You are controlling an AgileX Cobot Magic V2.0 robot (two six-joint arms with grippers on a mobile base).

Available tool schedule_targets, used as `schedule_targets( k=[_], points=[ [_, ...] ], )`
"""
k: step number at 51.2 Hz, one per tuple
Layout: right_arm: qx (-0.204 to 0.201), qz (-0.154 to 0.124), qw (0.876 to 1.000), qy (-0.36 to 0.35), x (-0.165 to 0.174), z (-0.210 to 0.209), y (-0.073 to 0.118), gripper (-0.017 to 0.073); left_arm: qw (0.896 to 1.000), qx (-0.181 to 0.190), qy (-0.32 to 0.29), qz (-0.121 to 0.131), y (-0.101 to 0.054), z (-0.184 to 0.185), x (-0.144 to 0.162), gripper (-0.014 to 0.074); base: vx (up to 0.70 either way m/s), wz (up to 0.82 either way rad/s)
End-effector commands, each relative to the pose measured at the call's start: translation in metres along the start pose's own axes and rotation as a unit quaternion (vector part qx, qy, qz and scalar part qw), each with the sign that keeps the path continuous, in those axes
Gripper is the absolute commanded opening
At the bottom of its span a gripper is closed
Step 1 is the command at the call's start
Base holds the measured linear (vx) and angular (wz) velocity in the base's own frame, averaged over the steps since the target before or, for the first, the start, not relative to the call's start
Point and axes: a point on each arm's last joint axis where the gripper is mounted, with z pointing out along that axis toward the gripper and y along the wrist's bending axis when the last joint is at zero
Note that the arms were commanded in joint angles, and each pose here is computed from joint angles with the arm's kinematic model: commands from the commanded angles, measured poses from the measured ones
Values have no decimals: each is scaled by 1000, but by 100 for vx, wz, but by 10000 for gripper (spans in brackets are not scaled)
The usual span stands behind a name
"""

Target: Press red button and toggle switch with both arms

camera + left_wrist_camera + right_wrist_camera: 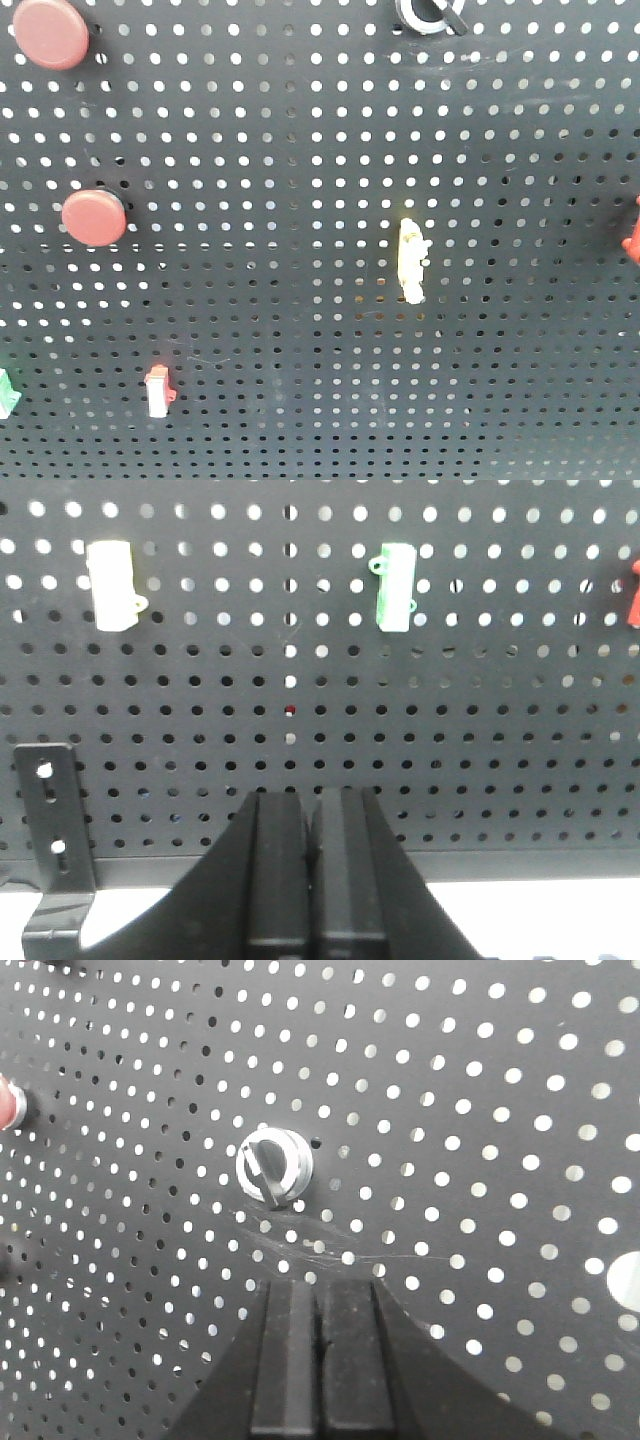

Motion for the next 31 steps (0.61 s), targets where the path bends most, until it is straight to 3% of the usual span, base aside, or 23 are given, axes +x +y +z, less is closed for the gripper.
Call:
schedule_targets(
  k=[1, 31],
  points=[
    [2, -8, 999, -49, -15, -2, -2, -3, 999, -3, -30, 11, 1, 0, 4, 1, 0, 0],
    [2, -8, 999, -47, -15, -2, -2, -3, 1000, -3, -29, 10, 1, 0, 4, 1, 0, 0]
  ],
)
